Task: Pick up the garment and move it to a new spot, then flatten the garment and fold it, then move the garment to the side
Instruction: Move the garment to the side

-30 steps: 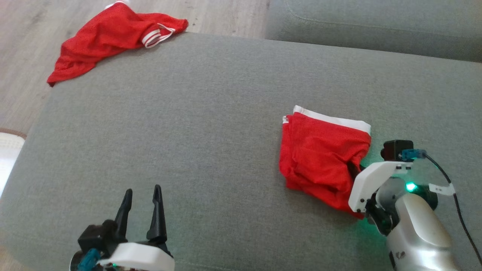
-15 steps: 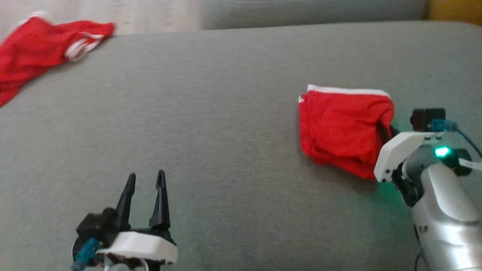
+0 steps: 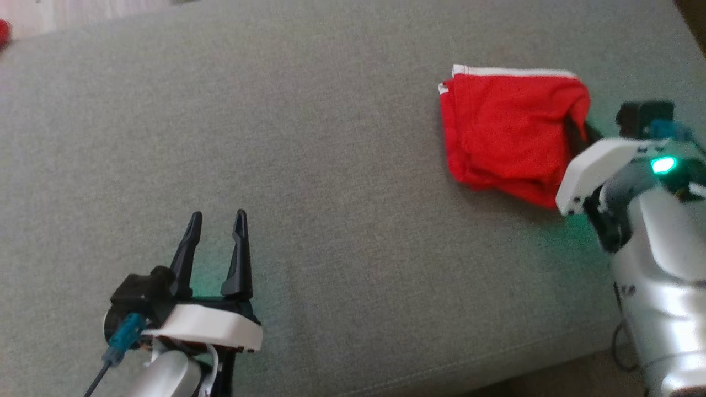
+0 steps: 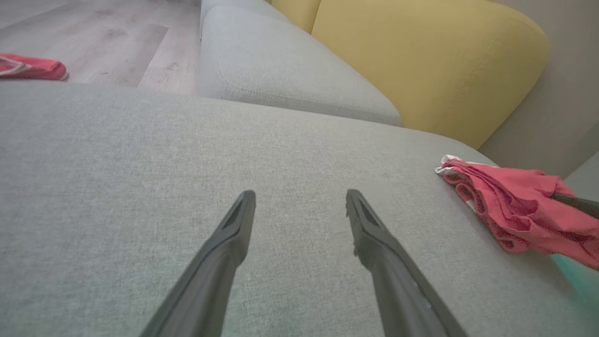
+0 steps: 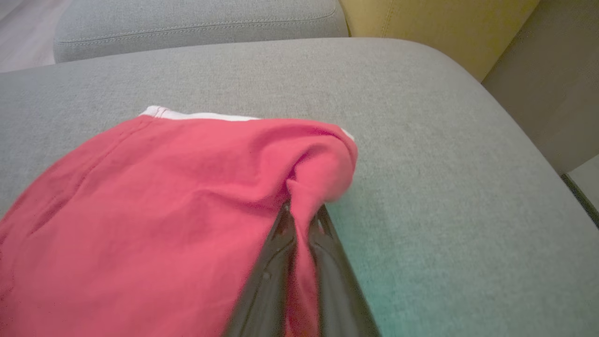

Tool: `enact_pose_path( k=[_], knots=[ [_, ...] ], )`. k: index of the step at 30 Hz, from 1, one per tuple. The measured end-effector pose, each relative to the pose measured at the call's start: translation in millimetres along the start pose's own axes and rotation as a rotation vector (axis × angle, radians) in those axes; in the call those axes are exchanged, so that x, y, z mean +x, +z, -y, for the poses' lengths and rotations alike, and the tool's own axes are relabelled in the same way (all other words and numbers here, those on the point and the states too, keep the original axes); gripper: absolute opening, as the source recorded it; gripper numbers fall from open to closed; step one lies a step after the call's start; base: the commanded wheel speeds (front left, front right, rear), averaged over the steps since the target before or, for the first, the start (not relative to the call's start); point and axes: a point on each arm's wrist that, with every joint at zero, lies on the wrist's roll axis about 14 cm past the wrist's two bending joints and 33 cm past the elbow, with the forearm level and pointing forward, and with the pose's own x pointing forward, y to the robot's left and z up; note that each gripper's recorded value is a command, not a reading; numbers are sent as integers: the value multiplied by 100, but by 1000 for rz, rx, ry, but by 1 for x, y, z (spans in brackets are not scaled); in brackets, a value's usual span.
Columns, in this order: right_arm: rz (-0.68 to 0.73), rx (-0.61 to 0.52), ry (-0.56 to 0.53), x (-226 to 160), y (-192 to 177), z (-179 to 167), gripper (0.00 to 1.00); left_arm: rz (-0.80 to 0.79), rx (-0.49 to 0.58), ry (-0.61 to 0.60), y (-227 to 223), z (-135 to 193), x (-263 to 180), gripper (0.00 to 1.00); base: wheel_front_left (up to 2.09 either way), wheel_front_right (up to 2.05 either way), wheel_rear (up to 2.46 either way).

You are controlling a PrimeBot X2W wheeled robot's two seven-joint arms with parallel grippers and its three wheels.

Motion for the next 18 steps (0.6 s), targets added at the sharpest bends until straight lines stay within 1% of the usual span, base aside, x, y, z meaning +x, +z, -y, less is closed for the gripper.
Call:
enact_pose_path(
  k=[4,7,13,18],
  knots=[
    [7,-43,-16,15,14,8,0,-32,6,10,-10,-9,4,100,0,0,0],
    [11,-97,-38,27,28,20,0,-17,17,44,-5,-21,4,100,0,0,0],
    [-6,-184,-115,49,49,56,0,-7,11,117,-1,-44,-5,100,0,0,0],
    [-58,-288,-192,62,54,92,0,-4,8,164,-1,-59,-10,100,0,0,0]
  ],
)
